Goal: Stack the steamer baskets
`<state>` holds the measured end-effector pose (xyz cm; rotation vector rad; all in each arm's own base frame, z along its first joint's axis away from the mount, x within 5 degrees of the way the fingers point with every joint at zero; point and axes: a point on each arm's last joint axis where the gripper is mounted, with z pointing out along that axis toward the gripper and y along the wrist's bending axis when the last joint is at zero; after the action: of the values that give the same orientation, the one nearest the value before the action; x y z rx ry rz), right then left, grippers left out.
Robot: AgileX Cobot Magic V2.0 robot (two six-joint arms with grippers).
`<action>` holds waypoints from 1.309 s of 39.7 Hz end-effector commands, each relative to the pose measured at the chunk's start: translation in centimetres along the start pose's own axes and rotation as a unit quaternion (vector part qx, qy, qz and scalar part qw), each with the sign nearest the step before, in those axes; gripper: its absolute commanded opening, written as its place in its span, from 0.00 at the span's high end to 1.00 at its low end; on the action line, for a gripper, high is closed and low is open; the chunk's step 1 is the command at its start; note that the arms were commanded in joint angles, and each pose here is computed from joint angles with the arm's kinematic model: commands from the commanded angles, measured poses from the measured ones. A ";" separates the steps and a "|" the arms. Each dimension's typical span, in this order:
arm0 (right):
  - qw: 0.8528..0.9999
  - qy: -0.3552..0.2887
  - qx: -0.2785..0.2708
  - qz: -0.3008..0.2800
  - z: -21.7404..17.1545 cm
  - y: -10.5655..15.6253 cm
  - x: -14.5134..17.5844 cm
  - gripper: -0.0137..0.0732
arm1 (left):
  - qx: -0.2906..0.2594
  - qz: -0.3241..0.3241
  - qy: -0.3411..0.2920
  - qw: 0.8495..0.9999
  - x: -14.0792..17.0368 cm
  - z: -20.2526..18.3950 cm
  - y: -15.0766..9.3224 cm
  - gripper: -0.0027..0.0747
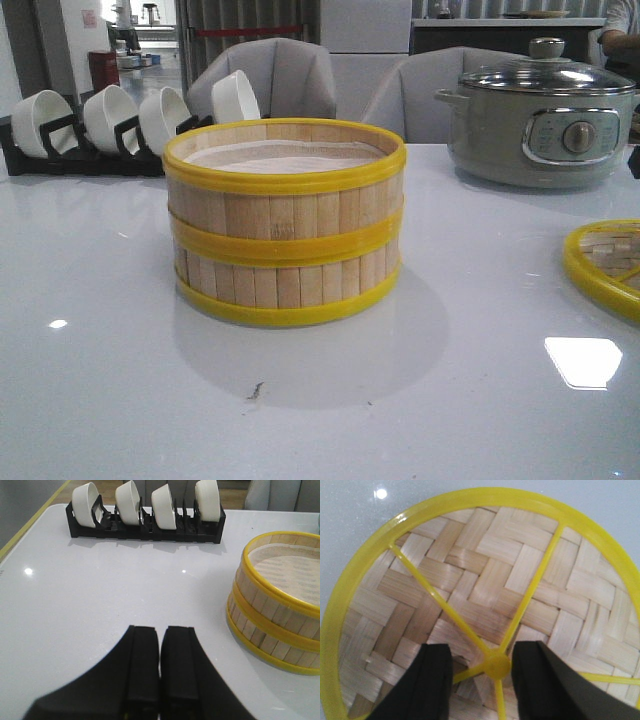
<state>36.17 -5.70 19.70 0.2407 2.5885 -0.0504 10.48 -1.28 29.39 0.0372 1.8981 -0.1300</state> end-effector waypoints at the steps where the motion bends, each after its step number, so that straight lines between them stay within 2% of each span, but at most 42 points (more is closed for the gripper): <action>1: 0.998 -0.062 0.001 -0.001 -2.2 -0.2 -2.0 0.39 | 0.013 -0.008 -0.055 0.998 -1.6 -0.4 -0.3 0.85; 12: 0.998 -0.063 0.002 0.001 -2.2 -0.3 -2.0 0.39 | 0.013 -0.008 -0.055 0.998 -1.6 -0.4 -0.3 0.85; 21: 0.998 -0.062 0.002 0.001 -2.2 -0.3 -2.0 0.50 | 0.013 -0.008 -0.055 0.998 -1.6 -0.4 -0.3 0.85; 38: 0.998 -0.055 0.002 0.001 -2.1 -0.3 -1.9 0.50 | 0.013 -0.008 -0.055 0.998 -1.6 -0.4 -0.3 0.85; 45: 0.999 -0.035 0.002 0.001 -1.1 -0.3 -1.5 0.46 | 0.013 -0.008 -0.055 0.998 -1.6 -0.4 -0.3 0.85; 52: 1.000 -0.019 0.003 0.001 -0.1 -0.3 -1.1 0.46 | 0.013 -0.008 -0.055 0.998 -1.6 -0.4 -0.3 0.85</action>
<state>36.52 -5.78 18.84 0.2538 2.6151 -0.0417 10.48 -1.28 29.39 0.0358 1.8982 -0.1310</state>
